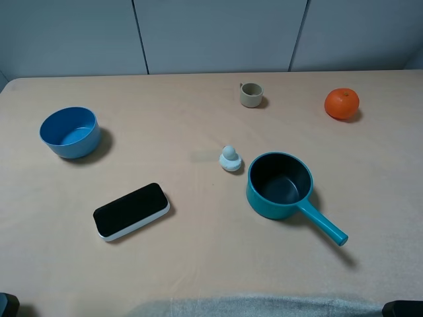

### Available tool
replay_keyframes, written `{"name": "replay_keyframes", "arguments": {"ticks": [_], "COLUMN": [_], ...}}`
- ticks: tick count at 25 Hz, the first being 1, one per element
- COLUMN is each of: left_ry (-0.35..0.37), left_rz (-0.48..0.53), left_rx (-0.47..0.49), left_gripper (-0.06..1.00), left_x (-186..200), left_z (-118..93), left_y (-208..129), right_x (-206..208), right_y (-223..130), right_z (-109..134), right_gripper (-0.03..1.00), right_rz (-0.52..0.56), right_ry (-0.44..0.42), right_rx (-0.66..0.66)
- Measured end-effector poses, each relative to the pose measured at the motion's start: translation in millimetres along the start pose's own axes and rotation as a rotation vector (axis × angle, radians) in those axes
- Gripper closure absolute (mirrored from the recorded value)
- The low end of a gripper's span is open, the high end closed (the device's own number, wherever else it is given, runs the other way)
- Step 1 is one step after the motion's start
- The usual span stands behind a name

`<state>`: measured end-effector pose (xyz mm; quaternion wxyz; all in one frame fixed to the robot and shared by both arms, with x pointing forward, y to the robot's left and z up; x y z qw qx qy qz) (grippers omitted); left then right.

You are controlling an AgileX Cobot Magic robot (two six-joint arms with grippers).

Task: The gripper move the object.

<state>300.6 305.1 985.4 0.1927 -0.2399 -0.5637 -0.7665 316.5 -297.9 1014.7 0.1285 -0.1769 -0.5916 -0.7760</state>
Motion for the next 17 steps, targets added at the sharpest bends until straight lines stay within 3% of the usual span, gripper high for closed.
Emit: {"name": "replay_keyframes", "arguments": {"ticks": [17], "left_ry": [0.002], "left_rz": [0.001], "left_rx": [-0.001], "left_gripper": [-0.05], "left_x": [0.0], "left_z": [0.4], "left_y": [-0.1], "right_x": [0.0], "right_y": [0.0], "right_z": [0.0], "right_gripper": [0.28], "right_rz": [0.000], "right_ry": [0.000], "right_rx": [0.000]}}
Point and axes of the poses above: a point on each arm's last joint axis where the gripper is mounted, x pointing back along that axis away from the gripper, z along the wrist's bending axis when the last joint is at zero, y = z × x, the point moved 9 cm from there along -x, pointing out along that axis toward the gripper, and after that the axes turned 15 degrees about -x, right-handed, at the moved point
